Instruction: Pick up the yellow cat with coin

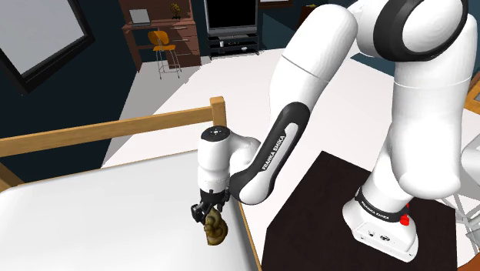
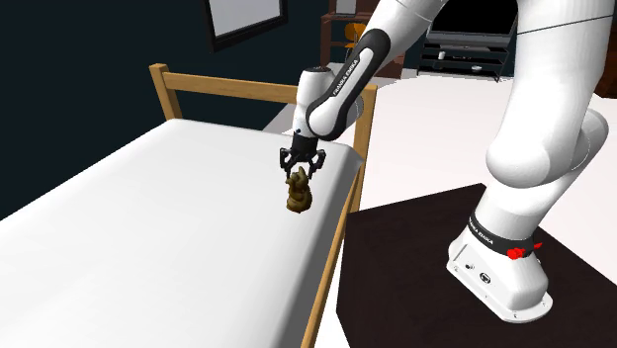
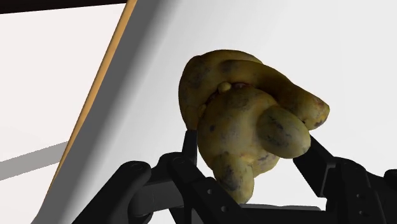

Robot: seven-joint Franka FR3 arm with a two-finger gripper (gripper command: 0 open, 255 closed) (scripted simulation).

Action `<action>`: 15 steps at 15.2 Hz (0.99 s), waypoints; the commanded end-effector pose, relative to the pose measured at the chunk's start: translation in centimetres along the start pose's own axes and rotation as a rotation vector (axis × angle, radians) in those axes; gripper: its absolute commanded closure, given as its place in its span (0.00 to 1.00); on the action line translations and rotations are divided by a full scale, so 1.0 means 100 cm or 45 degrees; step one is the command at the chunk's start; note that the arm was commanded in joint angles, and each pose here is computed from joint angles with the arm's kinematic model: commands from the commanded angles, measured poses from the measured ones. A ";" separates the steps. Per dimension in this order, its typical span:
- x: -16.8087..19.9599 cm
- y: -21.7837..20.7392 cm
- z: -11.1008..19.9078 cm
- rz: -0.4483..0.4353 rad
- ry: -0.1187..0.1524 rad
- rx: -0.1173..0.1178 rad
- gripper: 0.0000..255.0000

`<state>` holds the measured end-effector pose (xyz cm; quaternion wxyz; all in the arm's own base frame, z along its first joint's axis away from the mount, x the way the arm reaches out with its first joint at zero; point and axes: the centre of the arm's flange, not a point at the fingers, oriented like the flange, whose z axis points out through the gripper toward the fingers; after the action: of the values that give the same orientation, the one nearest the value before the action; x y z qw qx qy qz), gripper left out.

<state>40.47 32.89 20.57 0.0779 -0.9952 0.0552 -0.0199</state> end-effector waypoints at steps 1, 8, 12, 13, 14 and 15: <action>0.000 0.001 0.002 0.001 -0.004 -0.002 1.00; 0.000 -0.003 -0.020 0.001 -0.004 -0.002 1.00; 0.000 -0.006 -0.041 0.001 -0.004 -0.002 1.00; 0.001 -0.007 -0.046 0.001 -0.004 -0.002 1.00; 0.001 -0.008 -0.052 0.001 -0.004 -0.002 1.00; 0.001 -0.009 -0.057 0.001 -0.004 -0.002 1.00</action>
<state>40.37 32.94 25.75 0.0770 -0.9953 0.0555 -0.0183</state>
